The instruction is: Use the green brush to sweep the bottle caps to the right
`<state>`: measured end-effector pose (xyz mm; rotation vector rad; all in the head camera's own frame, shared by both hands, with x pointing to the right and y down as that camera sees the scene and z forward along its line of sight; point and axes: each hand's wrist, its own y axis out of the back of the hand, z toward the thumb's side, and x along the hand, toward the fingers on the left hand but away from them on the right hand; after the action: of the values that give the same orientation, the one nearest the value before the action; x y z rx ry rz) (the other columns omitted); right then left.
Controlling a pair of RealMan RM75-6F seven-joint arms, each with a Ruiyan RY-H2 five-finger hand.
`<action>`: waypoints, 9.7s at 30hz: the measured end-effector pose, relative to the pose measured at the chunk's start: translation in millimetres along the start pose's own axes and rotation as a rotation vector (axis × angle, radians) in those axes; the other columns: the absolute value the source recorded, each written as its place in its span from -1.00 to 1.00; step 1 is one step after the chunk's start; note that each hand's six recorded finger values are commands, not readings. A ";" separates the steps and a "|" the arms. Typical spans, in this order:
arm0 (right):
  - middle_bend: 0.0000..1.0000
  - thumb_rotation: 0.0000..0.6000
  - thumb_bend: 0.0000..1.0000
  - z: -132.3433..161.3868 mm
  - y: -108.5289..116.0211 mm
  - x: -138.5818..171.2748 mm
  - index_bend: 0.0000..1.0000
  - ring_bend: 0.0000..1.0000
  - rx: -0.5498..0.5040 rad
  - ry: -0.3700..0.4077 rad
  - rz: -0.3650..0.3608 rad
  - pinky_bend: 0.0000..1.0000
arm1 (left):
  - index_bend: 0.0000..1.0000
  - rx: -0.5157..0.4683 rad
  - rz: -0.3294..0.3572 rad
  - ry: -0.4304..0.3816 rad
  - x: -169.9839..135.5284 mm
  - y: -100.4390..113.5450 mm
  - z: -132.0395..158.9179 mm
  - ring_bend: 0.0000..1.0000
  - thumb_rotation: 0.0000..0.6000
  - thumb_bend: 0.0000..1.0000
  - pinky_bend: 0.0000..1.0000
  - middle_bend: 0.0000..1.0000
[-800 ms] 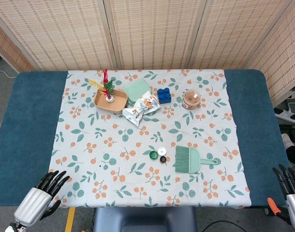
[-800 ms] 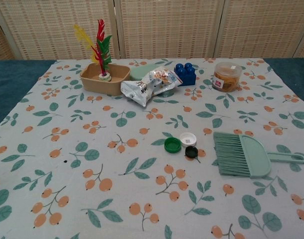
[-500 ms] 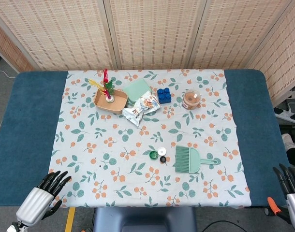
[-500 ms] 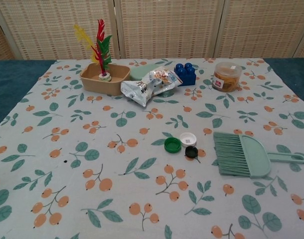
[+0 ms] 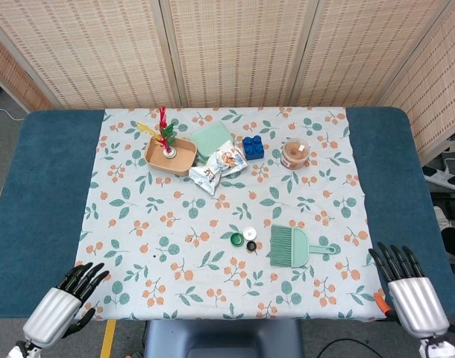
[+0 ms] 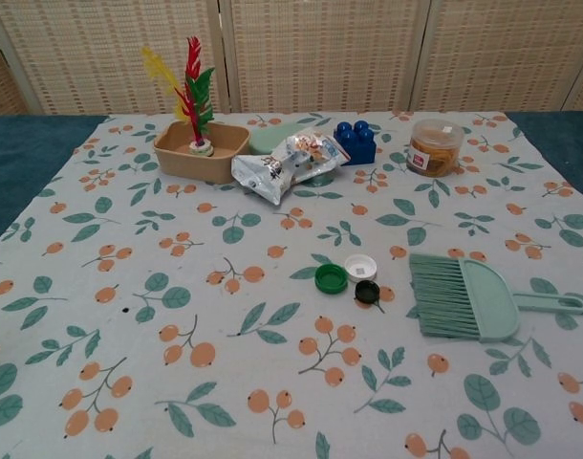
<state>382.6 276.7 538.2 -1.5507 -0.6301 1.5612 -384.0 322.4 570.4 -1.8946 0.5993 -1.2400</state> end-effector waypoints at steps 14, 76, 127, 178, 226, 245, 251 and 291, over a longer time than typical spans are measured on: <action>-0.54 1.00 -0.57 64.7 -58.1 -107.3 -0.50 -1.00 0.085 -0.066 0.113 -1.00 | -1.00 -0.011 -0.004 0.008 0.3 0.3 -3.1 -1.00 1.00 -0.23 -0.77 -1.00; 0.05 1.00 -0.40 107.0 -102.2 -150.7 0.34 -0.32 0.226 -0.091 0.144 -1.00 | -1.00 -0.026 -0.001 0.013 0.6 3.3 -7.4 -1.00 1.00 -0.23 -0.77 -1.00; 0.66 1.00 -0.12 281.6 12.6 -161.4 1.00 0.14 0.879 0.224 -0.063 -1.00 | -1.00 -0.065 -0.007 0.030 3.6 5.4 -15.7 -1.00 1.00 -0.23 -0.77 -1.00; 0.66 1.00 -0.12 154.9 -45.0 -234.6 1.00 0.14 1.228 -0.003 0.139 -1.00 | -1.00 -0.022 -0.051 0.077 16.1 -11.6 -21.2 -1.00 1.00 -0.23 -0.77 -1.00; 0.66 1.00 -0.12 60.8 10.2 -253.3 1.00 0.14 0.960 0.038 0.057 -1.00 | -1.00 0.008 -0.102 0.117 36.4 -29.8 -23.5 -1.00 1.00 -0.23 -0.77 -1.00; 0.66 1.00 -0.12 181.5 -21.8 -242.4 1.00 0.14 1.203 0.243 0.002 -1.00 | -1.00 -0.014 -0.077 0.134 29.2 -19.9 -33.7 -1.00 1.00 -0.23 -0.77 -1.00; 0.66 1.00 -0.12 169.6 -24.6 -246.8 1.00 0.14 1.306 0.201 0.012 -1.00 | -1.00 -0.011 -0.084 0.133 29.8 -21.7 -33.4 -1.00 1.00 -0.23 -0.77 -1.00; 0.66 1.00 -0.12 16.3 -33.2 -266.2 1.00 0.14 1.658 -0.070 0.187 -1.00 | -1.00 0.011 -0.092 0.154 34.5 -27.4 -32.8 -1.00 1.00 -0.23 -0.77 -1.00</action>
<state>346.0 78.6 716.1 -0.2505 0.7366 1.4747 -400.4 301.8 618.6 -1.8466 0.5905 -1.4557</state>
